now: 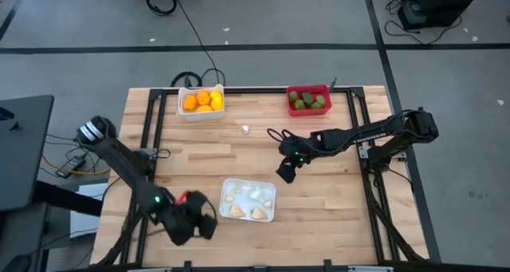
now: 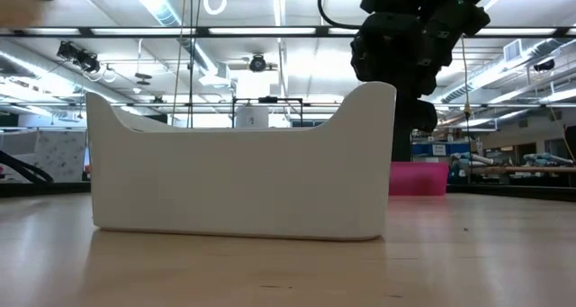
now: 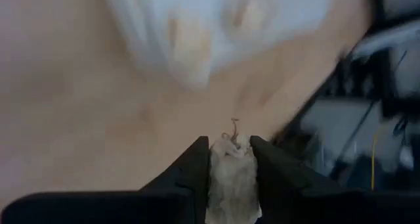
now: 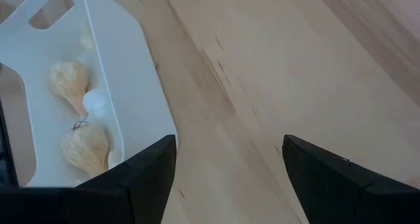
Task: Sort produce into baskets
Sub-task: Put the white garlic into the bottom white bin
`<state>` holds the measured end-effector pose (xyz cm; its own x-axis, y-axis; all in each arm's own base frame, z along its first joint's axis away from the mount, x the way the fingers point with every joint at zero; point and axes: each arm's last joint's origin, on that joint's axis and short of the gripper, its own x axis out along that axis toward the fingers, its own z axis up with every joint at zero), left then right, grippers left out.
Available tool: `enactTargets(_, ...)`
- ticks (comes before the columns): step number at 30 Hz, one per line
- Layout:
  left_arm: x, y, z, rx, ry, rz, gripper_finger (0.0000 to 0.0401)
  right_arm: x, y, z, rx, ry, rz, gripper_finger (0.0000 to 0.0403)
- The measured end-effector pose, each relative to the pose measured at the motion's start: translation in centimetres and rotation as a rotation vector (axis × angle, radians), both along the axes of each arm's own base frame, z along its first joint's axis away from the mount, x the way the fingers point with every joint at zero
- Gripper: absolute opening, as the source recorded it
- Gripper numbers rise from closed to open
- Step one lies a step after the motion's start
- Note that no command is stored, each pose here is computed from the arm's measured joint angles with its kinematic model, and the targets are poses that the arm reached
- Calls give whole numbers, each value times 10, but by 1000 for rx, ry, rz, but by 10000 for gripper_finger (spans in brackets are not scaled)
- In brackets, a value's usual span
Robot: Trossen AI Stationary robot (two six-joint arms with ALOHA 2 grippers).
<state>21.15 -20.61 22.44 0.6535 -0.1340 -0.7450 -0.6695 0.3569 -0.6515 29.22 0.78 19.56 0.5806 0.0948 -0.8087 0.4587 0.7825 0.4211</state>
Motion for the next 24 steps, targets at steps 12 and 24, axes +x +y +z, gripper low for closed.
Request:
enactTargets(12, 36, 61, 33, 319, -222, 4, 111, 12, 0, 11, 18, -165, -29, 287)
enactTargets(24, 51, 85, 34, 513, -218, -77, 214, 18, 0, 17, 81, -248, 33, 287)
